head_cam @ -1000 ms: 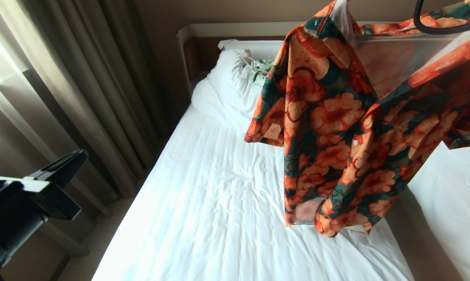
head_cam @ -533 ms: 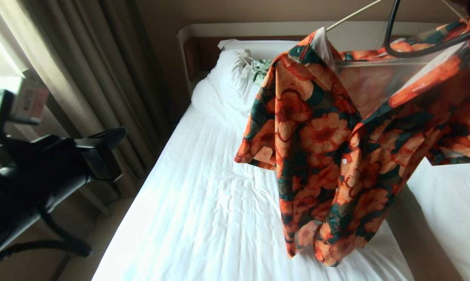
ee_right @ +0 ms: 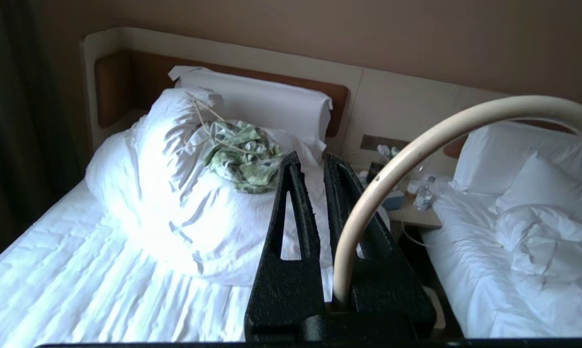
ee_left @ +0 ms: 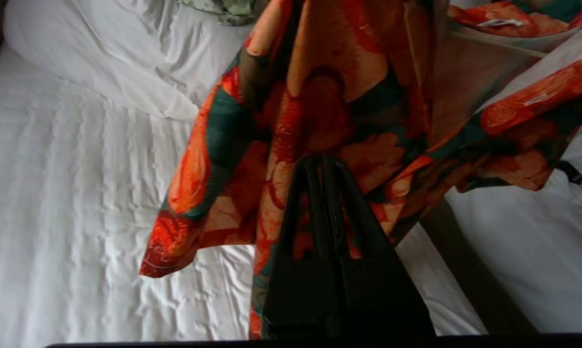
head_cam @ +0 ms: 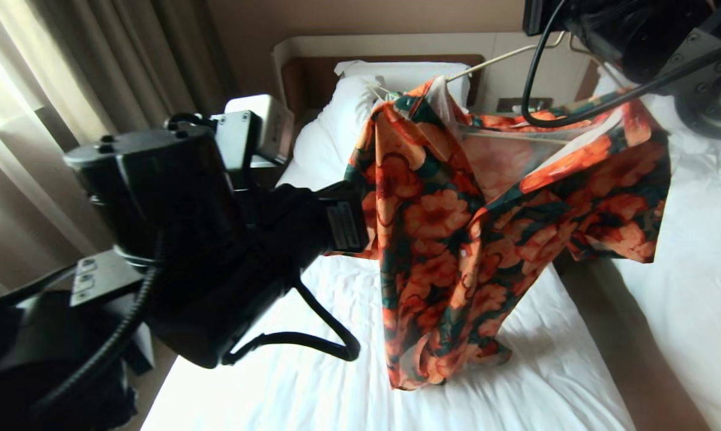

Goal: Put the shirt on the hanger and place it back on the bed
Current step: Take the clothes hanger out of the clothes

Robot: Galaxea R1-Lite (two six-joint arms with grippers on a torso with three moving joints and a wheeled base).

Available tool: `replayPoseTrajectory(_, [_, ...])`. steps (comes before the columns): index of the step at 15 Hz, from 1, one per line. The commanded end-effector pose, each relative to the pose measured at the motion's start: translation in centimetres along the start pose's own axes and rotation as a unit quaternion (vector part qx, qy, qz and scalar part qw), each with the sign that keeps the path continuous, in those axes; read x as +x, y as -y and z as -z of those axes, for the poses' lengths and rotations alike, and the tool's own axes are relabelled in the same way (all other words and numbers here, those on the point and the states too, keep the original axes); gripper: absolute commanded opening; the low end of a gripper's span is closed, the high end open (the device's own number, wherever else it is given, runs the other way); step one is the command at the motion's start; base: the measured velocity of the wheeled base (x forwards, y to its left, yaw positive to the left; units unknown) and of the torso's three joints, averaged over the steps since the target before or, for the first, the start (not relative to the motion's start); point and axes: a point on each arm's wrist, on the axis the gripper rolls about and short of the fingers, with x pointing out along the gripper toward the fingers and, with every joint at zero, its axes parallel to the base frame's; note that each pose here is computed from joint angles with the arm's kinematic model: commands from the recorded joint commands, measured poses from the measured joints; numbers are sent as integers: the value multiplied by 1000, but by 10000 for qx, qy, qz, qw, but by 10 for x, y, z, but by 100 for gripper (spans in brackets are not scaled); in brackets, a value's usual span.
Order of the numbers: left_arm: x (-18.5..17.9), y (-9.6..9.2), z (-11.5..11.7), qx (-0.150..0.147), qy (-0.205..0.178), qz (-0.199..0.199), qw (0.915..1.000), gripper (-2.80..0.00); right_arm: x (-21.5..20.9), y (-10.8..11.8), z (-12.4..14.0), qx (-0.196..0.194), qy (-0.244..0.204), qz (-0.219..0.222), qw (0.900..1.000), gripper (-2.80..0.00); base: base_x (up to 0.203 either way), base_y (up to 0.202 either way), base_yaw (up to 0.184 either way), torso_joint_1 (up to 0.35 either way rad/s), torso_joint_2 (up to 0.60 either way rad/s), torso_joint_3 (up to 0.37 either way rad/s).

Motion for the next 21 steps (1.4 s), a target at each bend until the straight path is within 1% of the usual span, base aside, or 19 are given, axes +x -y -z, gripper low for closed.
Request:
replayPoseTrajectory(1, [15,22,21,-46,-236,169,9996,-280,7,-15,26,-18,-284,-99,9995,-280,0,0,0,0,0,0])
replayPoseTrajectory(3, [27,29,29,-123,-305,179,9993,-280,8,-26,39,40,-435,-201,9988,-280,0,0,0,0,0,0])
replayPoseTrajectory(6, [47,34,39,-104,-365,209,9991,-280,11,-36,50,15,-503,-249,9984,-280,0,0,0,0,0,0])
replayPoseTrajectory(7, [53,33,42,-110,-367,213,9990,-256,11,-37,51,13,-511,-261,9984,-280,0,0,0,0,0,0])
replayPoseTrajectory(8, [62,30,45,-161,-298,203,9992,0,10,-40,51,30,-515,-293,9982,-280,0,0,0,0,0,0])
replayPoseTrajectory(10, [73,25,40,-280,-88,223,9993,0,9,-41,52,162,-521,-308,9980,-280,0,0,0,0,0,0])
replayPoseTrajectory(12, [86,19,40,-293,-39,175,9994,0,8,-43,51,189,-525,-331,9979,-280,0,0,0,0,0,0])
replayPoseTrajectory(14, [95,15,39,-318,39,94,9994,0,3,-47,44,259,-463,-401,9978,-280,0,0,0,0,0,0])
replayPoseTrajectory(17, [104,13,33,-367,157,261,9989,0,-4,-51,34,337,-391,-500,9974,-280,0,0,0,0,0,0])
replayPoseTrajectory(21, [113,5,26,-394,308,136,9987,0,-10,-51,30,338,-424,-513,9972,-280,0,0,0,0,0,0])
